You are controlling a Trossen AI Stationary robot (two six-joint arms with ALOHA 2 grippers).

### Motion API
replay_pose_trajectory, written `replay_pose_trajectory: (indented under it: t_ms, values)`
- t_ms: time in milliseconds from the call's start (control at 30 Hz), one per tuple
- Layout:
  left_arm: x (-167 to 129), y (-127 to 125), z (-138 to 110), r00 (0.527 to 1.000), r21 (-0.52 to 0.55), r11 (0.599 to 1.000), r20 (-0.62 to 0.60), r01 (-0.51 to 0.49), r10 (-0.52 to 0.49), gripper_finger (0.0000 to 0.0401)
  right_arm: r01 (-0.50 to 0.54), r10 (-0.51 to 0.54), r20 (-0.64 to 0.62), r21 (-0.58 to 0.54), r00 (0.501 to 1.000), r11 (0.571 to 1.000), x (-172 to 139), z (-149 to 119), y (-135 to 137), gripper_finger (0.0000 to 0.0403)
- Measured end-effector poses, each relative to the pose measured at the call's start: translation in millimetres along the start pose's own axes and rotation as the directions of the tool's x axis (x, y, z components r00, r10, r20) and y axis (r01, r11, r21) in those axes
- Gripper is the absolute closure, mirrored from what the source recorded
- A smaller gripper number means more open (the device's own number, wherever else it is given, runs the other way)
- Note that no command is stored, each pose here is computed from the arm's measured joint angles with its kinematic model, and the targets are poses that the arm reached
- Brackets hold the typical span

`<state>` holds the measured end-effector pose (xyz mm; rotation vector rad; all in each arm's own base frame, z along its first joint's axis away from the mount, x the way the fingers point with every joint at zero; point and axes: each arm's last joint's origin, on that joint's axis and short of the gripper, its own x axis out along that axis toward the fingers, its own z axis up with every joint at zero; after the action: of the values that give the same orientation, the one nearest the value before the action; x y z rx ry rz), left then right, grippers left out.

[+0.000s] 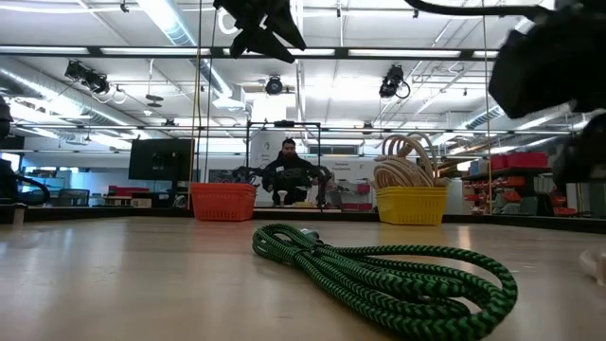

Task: Pick & Place USB Port
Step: Put the brown HDMI cable into the yellow bin

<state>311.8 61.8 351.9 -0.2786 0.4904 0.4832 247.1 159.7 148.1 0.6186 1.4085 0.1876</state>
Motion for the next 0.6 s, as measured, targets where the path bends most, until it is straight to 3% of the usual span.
replay_pose_trajectory:
  t_ms: [167,267,400,600]
  values:
    - [0.0,0.0,0.0,1.0,-0.002,1.0,0.0,0.0,0.0,0.0215,-0.016,0.015,0.073,0.013,0.997,1.0,-10.5,6.7,0.3,0.0252]
    - [0.0,0.0,0.0,1.0,-0.001,1.0,0.0,0.0,0.0,0.0215,0.033,-0.037,0.096,0.047,0.995,0.998,-19.5,6.5,-4.6,0.0254]
    - [0.0,0.0,0.0,1.0,0.0,1.0,-0.001,0.001,-0.001,0.0215,0.11,-0.114,0.035,0.085,0.993,0.99,-24.6,1.9,-14.5,0.0256]
    - [0.0,-0.6,-0.5,1.0,0.005,1.0,-0.01,0.023,-0.023,0.0215,0.091,-0.089,-0.025,0.08,0.996,0.993,-24.4,-1.2,-14.7,0.0243]
